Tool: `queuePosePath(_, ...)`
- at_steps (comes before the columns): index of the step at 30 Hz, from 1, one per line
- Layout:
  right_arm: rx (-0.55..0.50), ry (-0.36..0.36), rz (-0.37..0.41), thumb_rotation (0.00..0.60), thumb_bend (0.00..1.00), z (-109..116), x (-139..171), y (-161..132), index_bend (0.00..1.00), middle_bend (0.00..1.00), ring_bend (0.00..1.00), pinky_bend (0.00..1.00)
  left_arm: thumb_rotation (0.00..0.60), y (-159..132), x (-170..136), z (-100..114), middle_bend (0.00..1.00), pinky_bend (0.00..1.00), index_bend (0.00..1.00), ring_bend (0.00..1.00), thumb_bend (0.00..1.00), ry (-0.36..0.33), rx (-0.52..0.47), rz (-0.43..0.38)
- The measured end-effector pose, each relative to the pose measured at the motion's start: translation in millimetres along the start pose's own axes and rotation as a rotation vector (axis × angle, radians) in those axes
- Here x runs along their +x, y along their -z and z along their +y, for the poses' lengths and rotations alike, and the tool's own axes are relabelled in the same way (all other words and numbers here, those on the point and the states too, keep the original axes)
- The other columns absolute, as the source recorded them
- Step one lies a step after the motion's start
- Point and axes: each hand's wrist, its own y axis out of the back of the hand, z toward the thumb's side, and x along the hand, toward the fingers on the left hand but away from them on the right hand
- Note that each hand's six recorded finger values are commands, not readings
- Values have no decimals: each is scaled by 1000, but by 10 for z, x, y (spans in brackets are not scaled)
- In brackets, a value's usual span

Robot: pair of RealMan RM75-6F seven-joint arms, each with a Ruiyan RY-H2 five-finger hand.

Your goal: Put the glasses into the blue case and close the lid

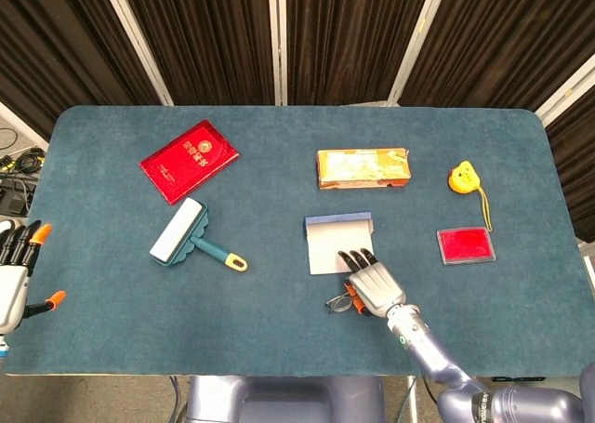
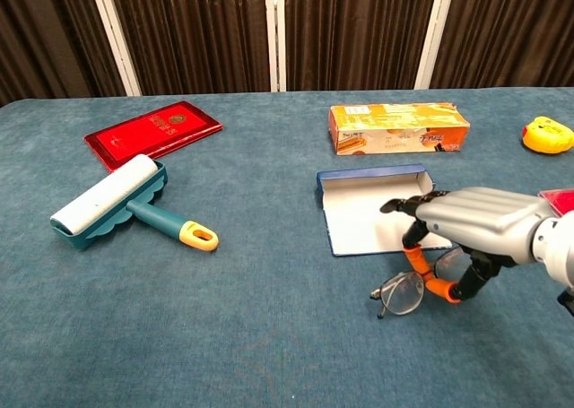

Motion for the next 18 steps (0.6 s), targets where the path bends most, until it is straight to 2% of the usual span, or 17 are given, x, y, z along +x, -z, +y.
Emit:
queuePosePath(11,-148,67,-62,600,380,297,-244,131,644,0,0,0,600,56,33,-1,0,0,0,0,0,6,-7,18)
queuePosePath(18,-218,92,-122,600,386,386,-456,278,650,0,0,0,600,121,73,-9,0,0,0,0,0,12,-13,38)
